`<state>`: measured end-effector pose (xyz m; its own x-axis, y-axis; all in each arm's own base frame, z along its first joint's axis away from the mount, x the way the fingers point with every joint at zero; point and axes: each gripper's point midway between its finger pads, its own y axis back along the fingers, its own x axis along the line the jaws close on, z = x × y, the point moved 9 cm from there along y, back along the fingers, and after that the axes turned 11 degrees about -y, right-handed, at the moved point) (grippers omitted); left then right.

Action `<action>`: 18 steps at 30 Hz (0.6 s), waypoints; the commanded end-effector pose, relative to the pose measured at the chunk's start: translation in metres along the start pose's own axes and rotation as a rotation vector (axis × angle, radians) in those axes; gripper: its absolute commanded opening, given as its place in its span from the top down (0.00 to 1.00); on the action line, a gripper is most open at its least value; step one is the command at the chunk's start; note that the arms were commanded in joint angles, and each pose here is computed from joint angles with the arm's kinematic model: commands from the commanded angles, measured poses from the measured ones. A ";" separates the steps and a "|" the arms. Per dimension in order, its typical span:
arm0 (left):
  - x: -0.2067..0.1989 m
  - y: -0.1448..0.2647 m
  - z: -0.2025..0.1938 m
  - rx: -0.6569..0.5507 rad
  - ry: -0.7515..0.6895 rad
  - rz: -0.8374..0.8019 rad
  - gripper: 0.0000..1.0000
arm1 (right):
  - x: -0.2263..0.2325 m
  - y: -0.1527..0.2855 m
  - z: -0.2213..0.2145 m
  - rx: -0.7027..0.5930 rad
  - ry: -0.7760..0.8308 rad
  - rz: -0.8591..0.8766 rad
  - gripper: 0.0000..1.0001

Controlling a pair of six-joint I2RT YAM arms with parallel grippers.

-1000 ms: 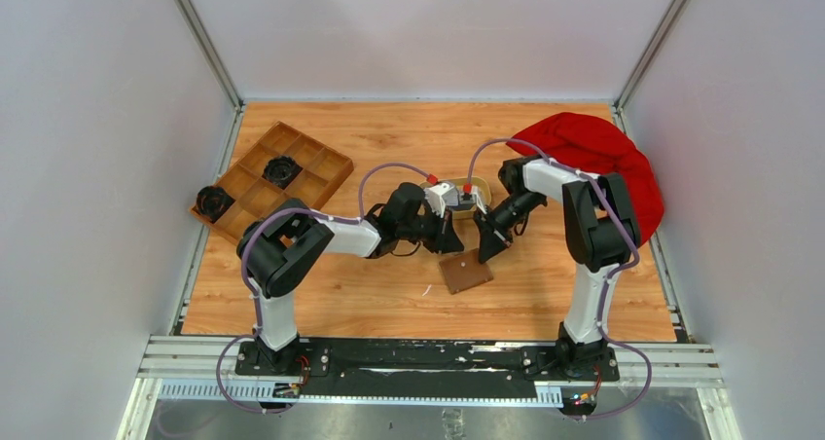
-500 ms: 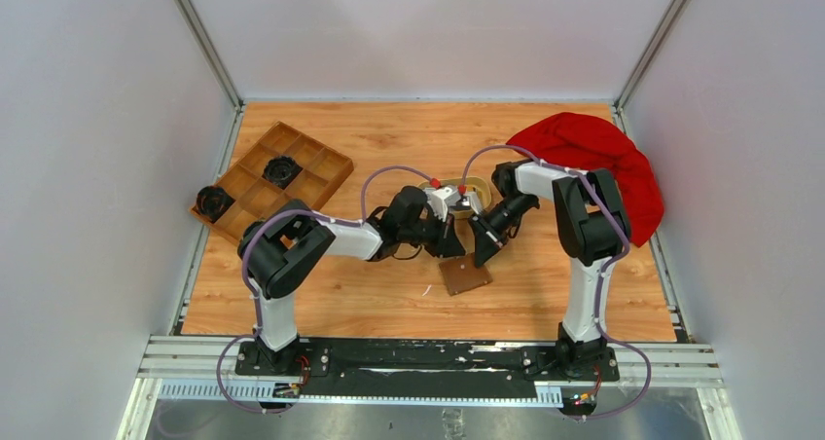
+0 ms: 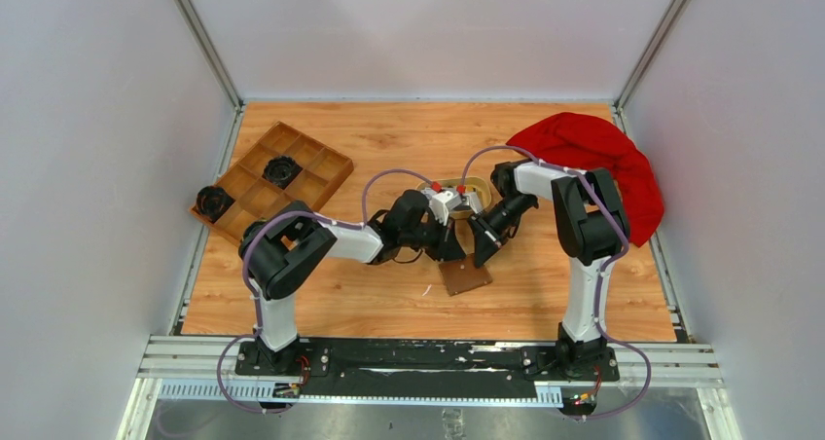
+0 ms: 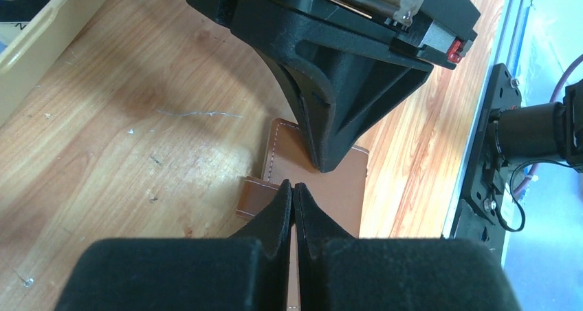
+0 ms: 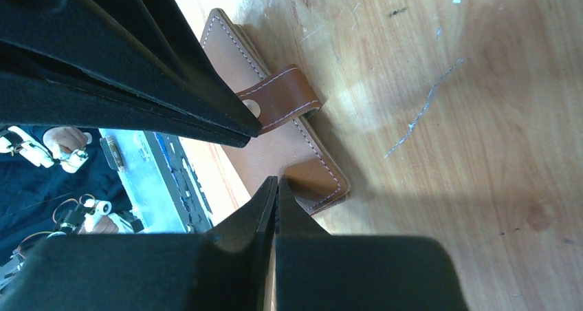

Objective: Put the credit cards into the card holder
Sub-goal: Close the card holder at the center of the board.

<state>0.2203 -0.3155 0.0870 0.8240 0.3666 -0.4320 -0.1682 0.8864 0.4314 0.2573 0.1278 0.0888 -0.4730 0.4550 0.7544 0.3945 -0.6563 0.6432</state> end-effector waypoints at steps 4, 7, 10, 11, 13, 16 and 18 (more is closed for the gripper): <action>-0.004 -0.005 -0.017 0.050 0.028 0.011 1.00 | -0.011 -0.009 0.001 0.059 0.005 -0.063 1.00; -0.006 -0.005 -0.019 0.051 0.029 0.021 1.00 | -0.011 -0.009 0.001 0.059 0.002 -0.066 1.00; -0.007 -0.004 -0.019 0.048 0.026 0.035 1.00 | -0.011 -0.010 0.001 0.062 -0.004 -0.069 1.00; -0.008 -0.004 -0.019 0.047 0.024 0.038 1.00 | -0.011 -0.010 0.001 0.062 -0.005 -0.070 1.00; -0.010 -0.003 -0.020 0.047 0.023 0.044 1.00 | -0.011 -0.010 0.002 0.062 -0.007 -0.072 1.00; -0.012 -0.004 -0.022 0.050 0.020 0.046 1.00 | -0.011 -0.010 0.002 0.062 -0.011 -0.073 1.00; -0.013 -0.004 -0.023 0.052 0.021 0.049 1.00 | -0.011 -0.010 0.002 0.062 -0.010 -0.075 1.00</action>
<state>0.2094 -0.3212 0.0817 0.8132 0.4004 -0.4224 -0.1925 0.8700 0.4540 0.2571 0.1289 0.0887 -0.4526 0.4792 0.7521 0.3964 -0.6473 0.6510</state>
